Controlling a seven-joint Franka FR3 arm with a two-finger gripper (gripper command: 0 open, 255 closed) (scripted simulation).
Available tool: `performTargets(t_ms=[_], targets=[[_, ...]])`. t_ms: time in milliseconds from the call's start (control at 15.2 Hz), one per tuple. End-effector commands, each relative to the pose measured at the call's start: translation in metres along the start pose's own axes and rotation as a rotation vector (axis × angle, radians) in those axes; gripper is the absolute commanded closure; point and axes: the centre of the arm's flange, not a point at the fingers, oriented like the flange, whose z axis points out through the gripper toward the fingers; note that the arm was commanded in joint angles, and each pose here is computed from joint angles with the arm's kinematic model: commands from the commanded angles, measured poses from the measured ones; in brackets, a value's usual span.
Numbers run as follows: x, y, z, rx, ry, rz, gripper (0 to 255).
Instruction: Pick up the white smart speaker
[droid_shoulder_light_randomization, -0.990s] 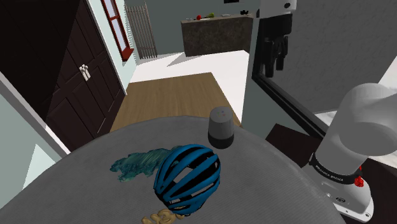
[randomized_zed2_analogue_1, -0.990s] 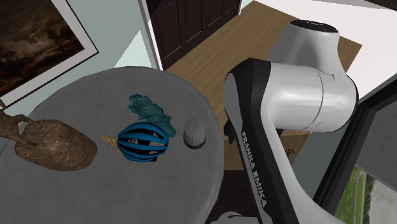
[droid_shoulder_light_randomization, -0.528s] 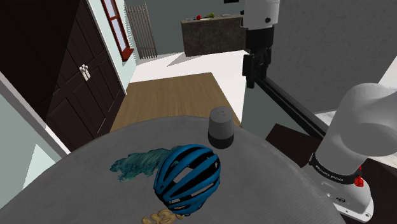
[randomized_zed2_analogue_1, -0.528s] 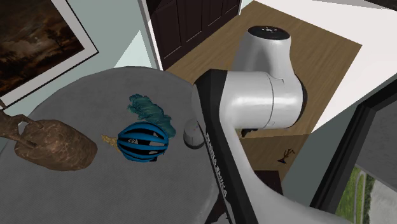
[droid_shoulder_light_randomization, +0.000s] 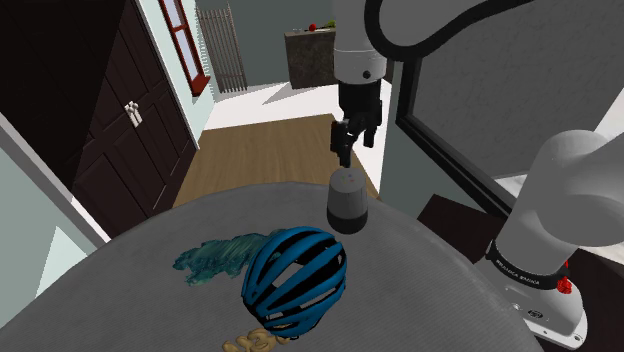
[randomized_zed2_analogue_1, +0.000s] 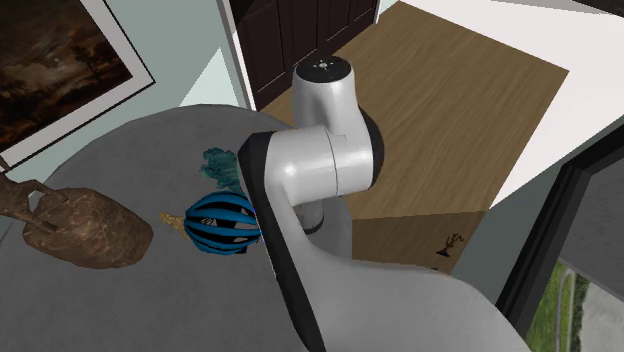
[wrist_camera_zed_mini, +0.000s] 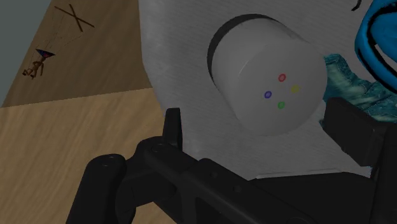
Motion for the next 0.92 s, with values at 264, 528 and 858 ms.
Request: performTargets(t_ms=[264, 528, 858], targets=[[0.02, -0.038, 0.03, -0.03, 0.058, -0.002, 0], [0.02, -0.038, 0.051, -0.03, 0.058, -0.002, 0], [0.02, -0.038, 0.06, -0.03, 0.058, -0.002, 255]])
